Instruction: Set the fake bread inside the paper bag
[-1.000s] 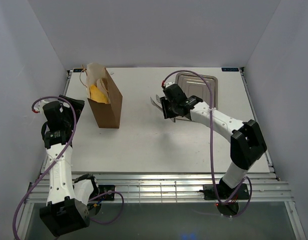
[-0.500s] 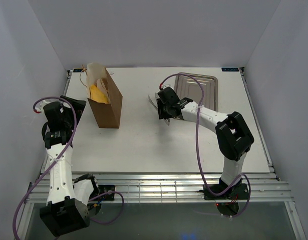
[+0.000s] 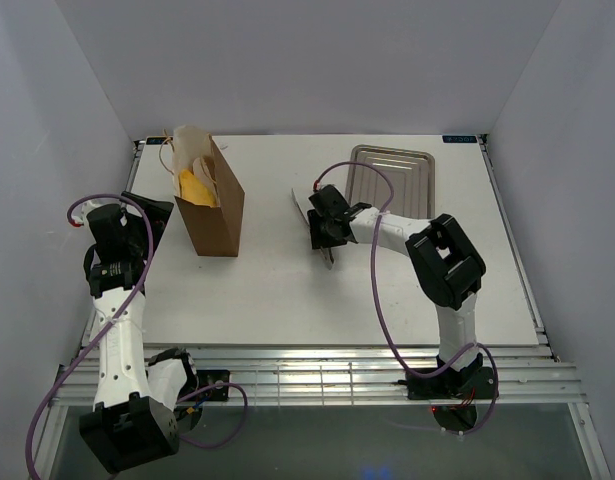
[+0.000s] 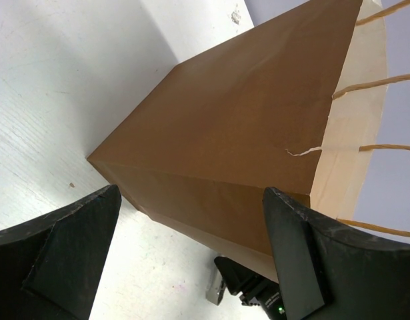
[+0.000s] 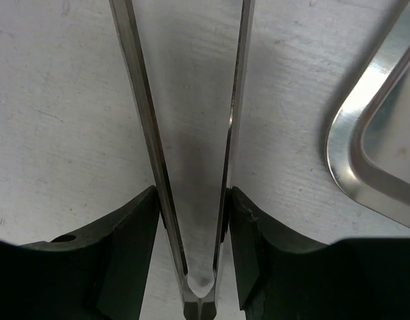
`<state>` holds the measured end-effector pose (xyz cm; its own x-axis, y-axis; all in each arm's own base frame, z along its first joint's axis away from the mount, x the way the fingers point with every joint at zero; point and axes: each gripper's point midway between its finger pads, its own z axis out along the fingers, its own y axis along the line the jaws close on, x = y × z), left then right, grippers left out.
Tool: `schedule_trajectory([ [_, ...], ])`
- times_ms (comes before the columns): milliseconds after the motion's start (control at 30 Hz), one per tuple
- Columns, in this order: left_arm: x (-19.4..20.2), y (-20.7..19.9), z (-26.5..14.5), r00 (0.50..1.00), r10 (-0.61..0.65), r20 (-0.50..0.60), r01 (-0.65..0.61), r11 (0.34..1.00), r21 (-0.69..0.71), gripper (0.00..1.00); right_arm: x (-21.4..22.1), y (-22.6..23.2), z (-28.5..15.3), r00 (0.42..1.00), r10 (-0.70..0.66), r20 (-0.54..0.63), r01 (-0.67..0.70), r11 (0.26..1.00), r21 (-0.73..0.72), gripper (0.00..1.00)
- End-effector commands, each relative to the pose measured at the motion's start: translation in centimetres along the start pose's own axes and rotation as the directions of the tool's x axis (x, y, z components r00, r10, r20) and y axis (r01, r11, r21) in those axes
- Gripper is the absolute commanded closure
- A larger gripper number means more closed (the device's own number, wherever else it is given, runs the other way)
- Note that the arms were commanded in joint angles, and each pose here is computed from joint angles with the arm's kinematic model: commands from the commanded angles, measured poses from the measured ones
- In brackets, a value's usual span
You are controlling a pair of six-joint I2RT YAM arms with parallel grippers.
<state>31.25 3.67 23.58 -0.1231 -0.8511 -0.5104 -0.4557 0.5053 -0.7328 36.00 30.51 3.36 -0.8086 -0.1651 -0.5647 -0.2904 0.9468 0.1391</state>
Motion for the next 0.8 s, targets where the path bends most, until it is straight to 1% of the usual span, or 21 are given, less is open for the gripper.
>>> schedule_trajectory([
  [0,-0.2,-0.7,-0.5,1.000,0.000,0.007,0.000,1.000,0.028,0.02,-0.8,0.9,0.5,1.000,0.018,0.026,-0.017,0.999,-0.040,0.49],
  [133,-0.2,-0.9,-0.6,1.000,0.003,0.010,-0.003,0.999,0.034,0.02,-0.3,1.0,1.2,1.000,0.012,0.006,-0.012,0.999,-0.043,0.47],
  [233,-0.2,-0.9,-0.6,1.000,0.001,0.010,-0.001,0.999,0.034,0.02,-0.2,1.4,1.2,1.000,0.002,0.000,-0.002,0.998,-0.066,0.44],
  [267,-0.2,-0.9,-0.7,1.000,0.001,0.010,-0.001,0.999,0.034,0.02,-0.2,1.5,1.1,1.000,-0.004,0.001,0.004,0.998,-0.069,0.37],
  [300,-0.3,-0.9,-0.7,1.000,0.004,0.011,-0.004,0.999,0.033,0.02,-0.3,1.6,0.9,1.000,-0.010,0.010,0.011,0.997,-0.072,0.22],
  [333,-0.3,-0.9,-0.7,1.000,0.003,0.011,-0.003,0.999,0.033,0.02,-0.7,1.7,0.5,0.999,-0.022,0.027,0.024,0.997,-0.076,0.12],
  [367,-0.2,-0.9,-0.6,1.000,0.001,0.009,-0.001,0.999,0.033,0.02,-0.6,1.7,0.3,0.999,-0.029,0.033,0.031,0.997,-0.077,0.10],
  [500,-0.2,-1.6,-0.4,1.000,0.004,-0.010,-0.003,0.998,0.055,0.02,-1.8,1.5,-1.0,0.996,-0.043,0.072,0.048,0.997,-0.066,0.10],
  [600,-0.5,-2.7,-0.2,0.999,0.041,-0.023,-0.039,0.996,0.086,0.02,-2.7,1.5,-2.6,0.993,-0.057,0.108,0.065,0.995,-0.073,0.10],
  [633,-0.7,-3.0,-0.2,0.998,0.062,-0.020,-0.060,0.993,0.097,0.02,-3.5,1.7,-3.8,0.989,-0.055,0.137,0.067,0.994,-0.083,0.10],
  [700,-1.0,-4.0,-0.6,0.996,0.087,-0.018,-0.083,0.987,0.138,0.02,-3.7,1.5,-4.8,0.985,-0.064,0.161,0.079,0.993,-0.086,0.10],
  [733,-1.1,-4.7,-0.7,0.995,0.100,-0.012,-0.096,0.980,0.172,0.02,-4.5,1.6,-6.2,0.979,-0.060,0.196,0.080,0.992,-0.094,0.10],
  [767,-1.0,-5.2,-0.9,0.993,0.116,-0.012,-0.111,0.973,0.202,0.02,-4.6,1.5,-6.7,0.976,-0.064,0.206,0.084,0.992,-0.092,0.10],
])
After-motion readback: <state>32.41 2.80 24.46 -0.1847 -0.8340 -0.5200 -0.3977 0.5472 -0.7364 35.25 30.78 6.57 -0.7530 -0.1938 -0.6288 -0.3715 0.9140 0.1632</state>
